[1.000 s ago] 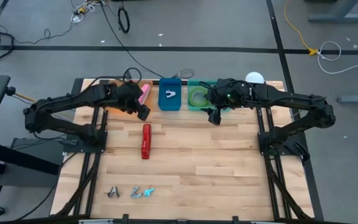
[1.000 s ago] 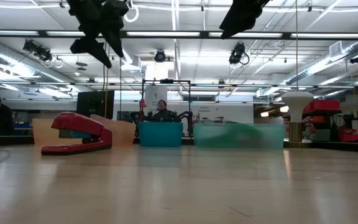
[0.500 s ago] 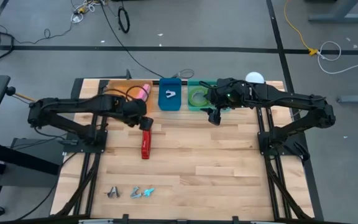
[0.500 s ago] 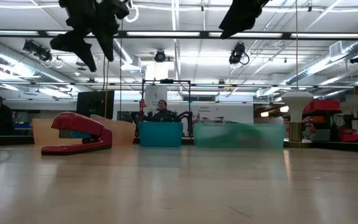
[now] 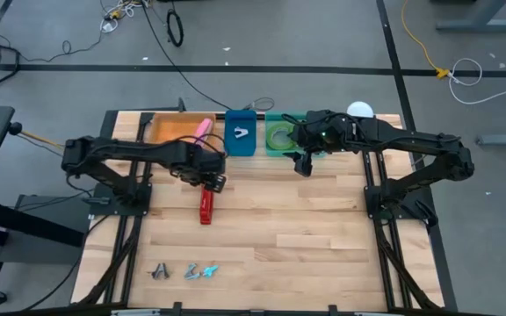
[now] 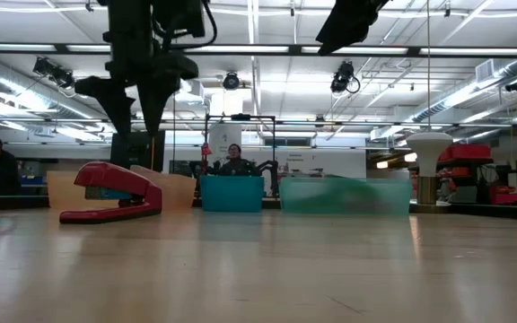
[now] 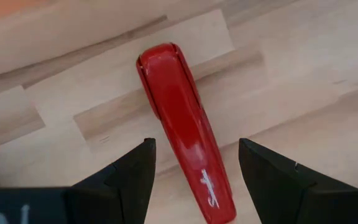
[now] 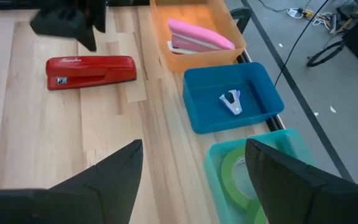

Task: Pick and place Stapler, Stapler remover, tape
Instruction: Put the red stapler into the orange bin

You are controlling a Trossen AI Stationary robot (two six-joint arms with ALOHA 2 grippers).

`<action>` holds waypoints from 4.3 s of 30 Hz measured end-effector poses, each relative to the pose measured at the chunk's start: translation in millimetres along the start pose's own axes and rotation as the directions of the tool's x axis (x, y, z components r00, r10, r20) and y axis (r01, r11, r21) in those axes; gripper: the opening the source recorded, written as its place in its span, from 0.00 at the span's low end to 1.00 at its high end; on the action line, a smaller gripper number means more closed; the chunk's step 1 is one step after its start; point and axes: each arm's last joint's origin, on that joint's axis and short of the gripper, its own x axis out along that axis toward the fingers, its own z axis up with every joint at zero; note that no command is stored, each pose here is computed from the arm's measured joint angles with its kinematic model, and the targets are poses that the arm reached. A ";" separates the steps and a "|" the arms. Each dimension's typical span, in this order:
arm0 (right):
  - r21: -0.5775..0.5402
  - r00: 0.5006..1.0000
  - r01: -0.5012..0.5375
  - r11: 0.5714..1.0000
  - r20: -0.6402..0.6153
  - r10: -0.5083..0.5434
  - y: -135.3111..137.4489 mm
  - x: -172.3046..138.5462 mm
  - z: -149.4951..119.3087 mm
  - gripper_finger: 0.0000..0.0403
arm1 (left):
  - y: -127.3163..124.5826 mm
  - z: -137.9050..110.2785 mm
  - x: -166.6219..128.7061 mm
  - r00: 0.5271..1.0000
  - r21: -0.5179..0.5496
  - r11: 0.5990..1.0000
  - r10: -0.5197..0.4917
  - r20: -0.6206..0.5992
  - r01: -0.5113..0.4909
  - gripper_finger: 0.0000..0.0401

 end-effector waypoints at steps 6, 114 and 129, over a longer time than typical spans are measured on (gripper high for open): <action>0.000 1.000 0.000 1.000 -0.001 0.000 0.0 0.0 -0.1 0.70 | -7.8 2.5 25.9 0.995 -0.022 0.996 0.090 -0.035 -0.090 0.58; 0.020 0.998 0.004 1.000 0.063 -0.005 -0.4 -0.3 6.0 0.70 | 99.1 54.9 -71.3 0.897 -0.256 0.946 -0.073 0.435 0.201 0.49; 0.016 0.998 0.004 1.000 0.065 -0.005 -0.4 -0.3 6.2 0.70 | 144.6 63.6 -73.6 0.924 -0.271 0.962 0.085 0.372 0.020 0.49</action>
